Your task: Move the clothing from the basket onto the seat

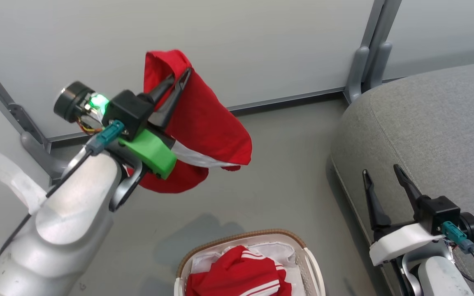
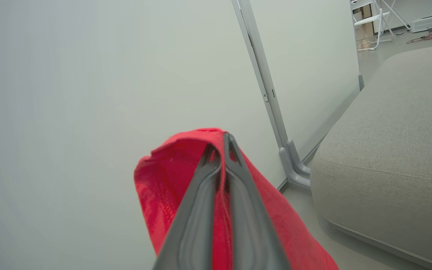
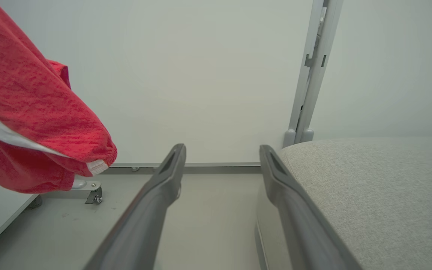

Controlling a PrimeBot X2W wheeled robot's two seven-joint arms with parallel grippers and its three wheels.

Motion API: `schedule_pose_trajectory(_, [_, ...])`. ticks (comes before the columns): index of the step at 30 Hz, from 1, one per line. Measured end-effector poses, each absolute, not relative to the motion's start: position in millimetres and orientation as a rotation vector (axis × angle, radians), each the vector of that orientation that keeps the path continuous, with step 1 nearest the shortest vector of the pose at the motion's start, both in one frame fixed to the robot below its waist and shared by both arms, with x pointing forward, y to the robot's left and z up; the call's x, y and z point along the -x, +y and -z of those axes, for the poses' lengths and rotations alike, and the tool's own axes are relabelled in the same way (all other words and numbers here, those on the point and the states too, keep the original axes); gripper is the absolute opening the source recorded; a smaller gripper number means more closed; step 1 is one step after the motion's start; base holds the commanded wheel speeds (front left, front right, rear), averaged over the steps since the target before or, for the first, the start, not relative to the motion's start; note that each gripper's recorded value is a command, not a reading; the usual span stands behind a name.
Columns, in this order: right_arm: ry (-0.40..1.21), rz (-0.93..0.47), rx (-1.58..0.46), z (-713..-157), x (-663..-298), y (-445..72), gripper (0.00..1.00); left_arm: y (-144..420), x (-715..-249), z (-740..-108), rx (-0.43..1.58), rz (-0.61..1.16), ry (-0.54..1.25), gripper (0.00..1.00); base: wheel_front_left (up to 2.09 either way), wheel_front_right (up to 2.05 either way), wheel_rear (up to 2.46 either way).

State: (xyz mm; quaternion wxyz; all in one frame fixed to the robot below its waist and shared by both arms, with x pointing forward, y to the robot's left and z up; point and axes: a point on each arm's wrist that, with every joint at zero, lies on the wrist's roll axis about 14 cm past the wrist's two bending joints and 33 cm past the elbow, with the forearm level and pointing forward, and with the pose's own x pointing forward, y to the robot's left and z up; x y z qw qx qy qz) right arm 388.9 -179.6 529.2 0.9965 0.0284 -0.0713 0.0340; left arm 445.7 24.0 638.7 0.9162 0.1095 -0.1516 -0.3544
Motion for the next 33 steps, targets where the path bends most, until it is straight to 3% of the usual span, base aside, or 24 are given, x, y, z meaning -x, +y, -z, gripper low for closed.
schedule_pose_trajectory(10, [-0.179,-0.205,-0.04,-544,-392,-135,1.0,17,-460,-693,-0.253,0.708,-0.368,0.0,0.0,0.0,0.0])
schedule_pose_trajectory(19, [-0.179,-0.407,0.042,-542,-383,-70,1.0,-13,-445,-716,-0.272,0.779,-0.392,0.0,0.0,0.0,0.0])
schedule_pose_trajectory(33, [-0.251,-0.497,0.065,-567,-391,-39,1.0,-37,-417,-735,-0.291,0.859,-0.438,0.0,0.0,0.0,0.0])
